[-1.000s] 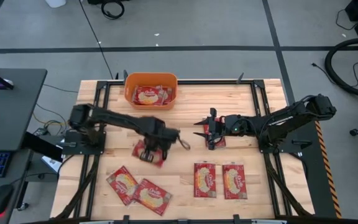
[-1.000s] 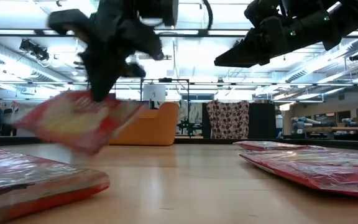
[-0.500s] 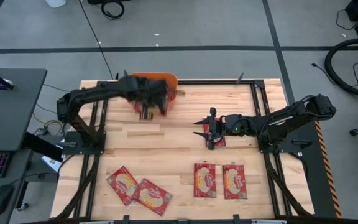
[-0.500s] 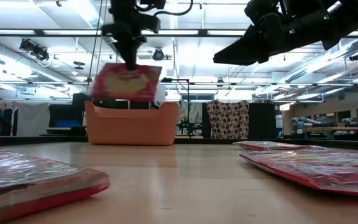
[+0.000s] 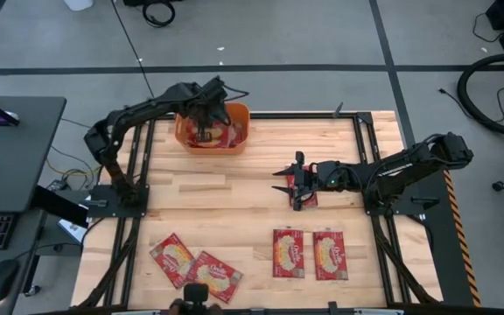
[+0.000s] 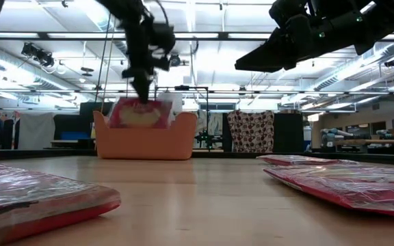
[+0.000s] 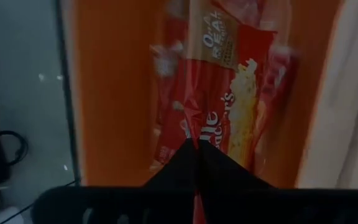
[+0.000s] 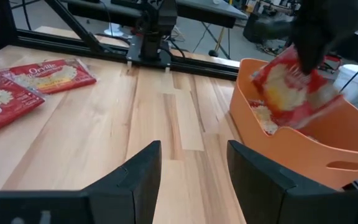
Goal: Sort popcorn bags into baskets
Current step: Put the popcorn bag into the orange bin
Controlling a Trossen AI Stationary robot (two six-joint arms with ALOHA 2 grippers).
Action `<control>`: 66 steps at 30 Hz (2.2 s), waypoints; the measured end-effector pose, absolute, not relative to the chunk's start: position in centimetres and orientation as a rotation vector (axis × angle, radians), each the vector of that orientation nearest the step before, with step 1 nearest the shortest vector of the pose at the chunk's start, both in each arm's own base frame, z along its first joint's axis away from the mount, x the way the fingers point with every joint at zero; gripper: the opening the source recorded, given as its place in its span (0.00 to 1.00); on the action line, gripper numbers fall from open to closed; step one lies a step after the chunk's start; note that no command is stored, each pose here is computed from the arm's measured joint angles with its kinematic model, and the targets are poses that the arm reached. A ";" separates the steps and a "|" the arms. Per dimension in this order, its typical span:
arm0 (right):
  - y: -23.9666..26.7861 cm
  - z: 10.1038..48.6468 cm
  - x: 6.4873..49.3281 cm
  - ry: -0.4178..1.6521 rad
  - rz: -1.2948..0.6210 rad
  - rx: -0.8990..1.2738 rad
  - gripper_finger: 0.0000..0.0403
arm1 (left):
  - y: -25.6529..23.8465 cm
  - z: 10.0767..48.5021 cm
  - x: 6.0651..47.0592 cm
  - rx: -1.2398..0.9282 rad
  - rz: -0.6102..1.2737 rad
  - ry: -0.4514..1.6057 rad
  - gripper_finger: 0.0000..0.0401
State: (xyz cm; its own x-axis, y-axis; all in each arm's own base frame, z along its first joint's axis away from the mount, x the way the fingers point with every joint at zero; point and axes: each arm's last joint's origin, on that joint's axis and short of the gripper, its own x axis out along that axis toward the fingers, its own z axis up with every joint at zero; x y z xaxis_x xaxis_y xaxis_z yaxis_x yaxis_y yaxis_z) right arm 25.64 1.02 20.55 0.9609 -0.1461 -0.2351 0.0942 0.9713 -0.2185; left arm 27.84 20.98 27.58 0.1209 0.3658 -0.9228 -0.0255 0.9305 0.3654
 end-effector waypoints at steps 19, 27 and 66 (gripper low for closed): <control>1.0 20.4 25.6 0.262 -0.122 -0.189 0.47 | 10.4 27.7 32.3 0.124 0.069 1.323 0.32; 0.9 20.0 25.5 0.308 -0.160 -0.202 0.47 | -1.8 24.3 32.9 0.074 -0.166 1.397 0.32; 0.8 20.6 25.6 0.253 -0.201 -0.219 0.47 | -7.8 14.3 28.6 0.380 0.342 1.123 0.29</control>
State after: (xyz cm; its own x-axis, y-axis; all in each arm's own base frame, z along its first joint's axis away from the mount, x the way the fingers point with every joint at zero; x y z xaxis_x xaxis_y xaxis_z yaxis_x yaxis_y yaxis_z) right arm 25.62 0.80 20.62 0.9485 -0.2233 -0.2246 0.1686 0.9564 -0.2386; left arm 28.55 -7.77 14.34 0.3943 0.4493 -0.8016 -0.0742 0.8850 0.4596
